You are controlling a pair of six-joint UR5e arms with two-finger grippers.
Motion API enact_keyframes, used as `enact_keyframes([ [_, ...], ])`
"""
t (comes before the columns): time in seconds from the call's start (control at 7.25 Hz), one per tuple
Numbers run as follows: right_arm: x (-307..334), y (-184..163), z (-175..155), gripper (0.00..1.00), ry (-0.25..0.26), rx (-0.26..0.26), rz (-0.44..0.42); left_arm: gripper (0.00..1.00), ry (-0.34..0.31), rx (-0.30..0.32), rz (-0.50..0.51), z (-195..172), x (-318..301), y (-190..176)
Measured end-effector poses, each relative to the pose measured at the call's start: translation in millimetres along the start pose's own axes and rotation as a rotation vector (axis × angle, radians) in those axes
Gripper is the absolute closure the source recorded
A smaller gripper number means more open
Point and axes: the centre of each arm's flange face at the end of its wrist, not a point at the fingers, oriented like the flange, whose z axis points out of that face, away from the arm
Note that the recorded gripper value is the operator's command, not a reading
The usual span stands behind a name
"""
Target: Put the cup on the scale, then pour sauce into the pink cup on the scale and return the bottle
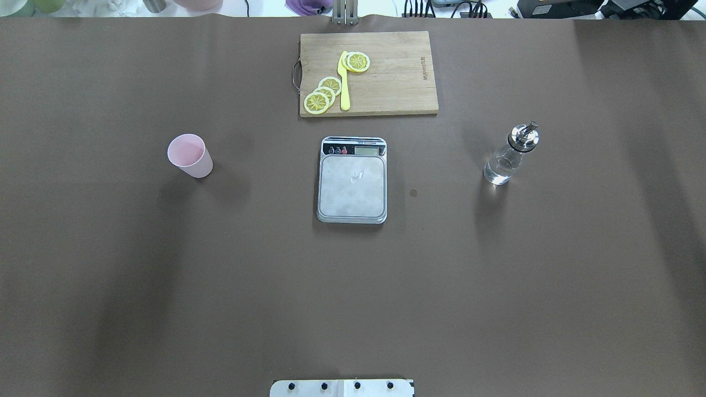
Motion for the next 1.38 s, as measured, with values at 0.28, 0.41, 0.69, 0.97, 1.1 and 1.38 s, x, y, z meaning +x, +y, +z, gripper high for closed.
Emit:
enact_keyframes([
  [0.28,0.1,1.2,0.9,0.00,-0.008,-0.001,0.002,0.01,0.000,-0.001,0.004,0.7,-0.6,1.0],
  [0.41,0.1,1.4,1.1,0.00,-0.010,-0.001,0.003,0.01,0.001,-0.002,0.003,1.3,-1.0,1.6],
  [0.69,0.1,1.3,1.0,0.00,-0.009,-0.001,0.003,0.01,0.000,-0.005,0.001,2.1,-1.8,2.4],
  [0.97,-1.1,-0.3,-0.2,0.00,-0.009,0.001,0.000,0.01,-0.003,-0.005,0.001,2.4,-2.4,2.4],
  [1.1,-2.3,-1.8,-1.3,0.00,-0.010,0.003,-0.001,0.01,-0.005,-0.005,0.000,3.0,-3.1,2.2],
  [1.38,-4.6,-3.7,-3.5,0.00,-0.012,0.006,-0.004,0.01,-0.005,-0.010,-0.004,6.7,-6.5,2.5],
])
